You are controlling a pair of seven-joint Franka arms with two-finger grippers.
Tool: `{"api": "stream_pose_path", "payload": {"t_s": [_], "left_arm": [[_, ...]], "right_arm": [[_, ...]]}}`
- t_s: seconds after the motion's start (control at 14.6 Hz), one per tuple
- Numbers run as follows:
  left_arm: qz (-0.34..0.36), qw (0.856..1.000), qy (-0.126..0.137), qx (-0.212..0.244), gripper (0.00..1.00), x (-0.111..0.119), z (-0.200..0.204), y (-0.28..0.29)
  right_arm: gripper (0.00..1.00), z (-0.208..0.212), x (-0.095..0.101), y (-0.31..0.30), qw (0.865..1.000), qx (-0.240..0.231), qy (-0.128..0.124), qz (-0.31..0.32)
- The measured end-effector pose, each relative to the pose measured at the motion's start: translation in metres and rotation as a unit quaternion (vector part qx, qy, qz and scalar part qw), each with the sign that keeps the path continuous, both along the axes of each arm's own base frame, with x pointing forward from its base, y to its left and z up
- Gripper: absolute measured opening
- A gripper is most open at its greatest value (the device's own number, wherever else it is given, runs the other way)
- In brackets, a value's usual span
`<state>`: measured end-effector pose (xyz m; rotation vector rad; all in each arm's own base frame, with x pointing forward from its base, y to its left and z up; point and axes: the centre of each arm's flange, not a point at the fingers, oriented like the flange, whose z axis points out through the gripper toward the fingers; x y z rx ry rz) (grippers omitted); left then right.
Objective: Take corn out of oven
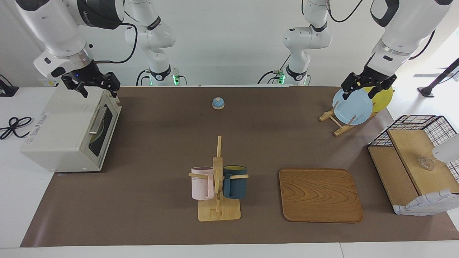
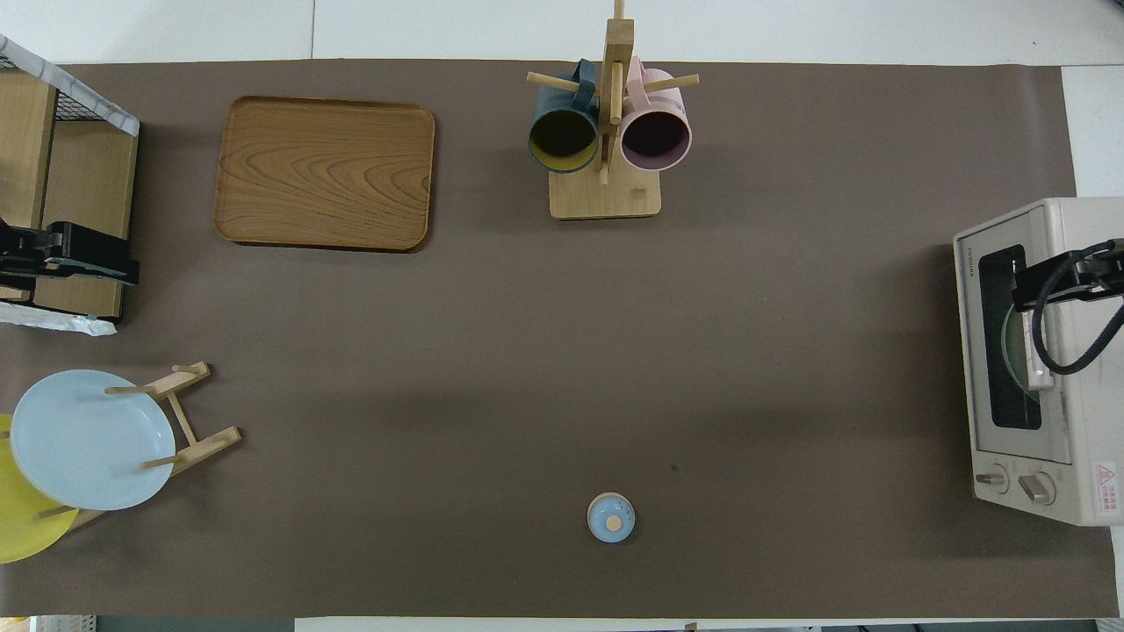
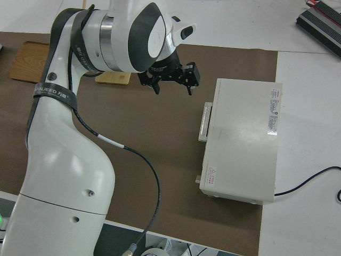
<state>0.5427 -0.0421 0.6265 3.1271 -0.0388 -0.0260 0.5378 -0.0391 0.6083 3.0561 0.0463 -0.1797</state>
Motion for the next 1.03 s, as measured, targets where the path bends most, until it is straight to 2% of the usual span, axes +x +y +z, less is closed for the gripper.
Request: {"api": "stream_pose_path", "payload": {"t_s": [0.41,0.55,0.69,1.03], "left_arm": [[0.0,1.0,0.0,0.0,1.0,0.0,0.0,0.0],[0.0,1.0,0.0,0.0,1.0,0.0,0.0,0.0],[0.0,1.0,0.0,0.0,1.0,0.0,0.0,0.0],[0.0,1.0,0.0,0.0,1.0,0.0,0.0,0.0]], "right_arm": [[1.0,0.0,0.0,0.001,1.0,0.0,0.0,0.003],[0.82,-0.001,0.001,0.004,1.0,0.004,-0.002,0.011],[0.57,-0.011,0.001,0.011,1.0,0.01,-0.003,0.008],[0.03,-0.062,-0.005,0.01,0.998,0.008,-0.044,-0.049]]}}
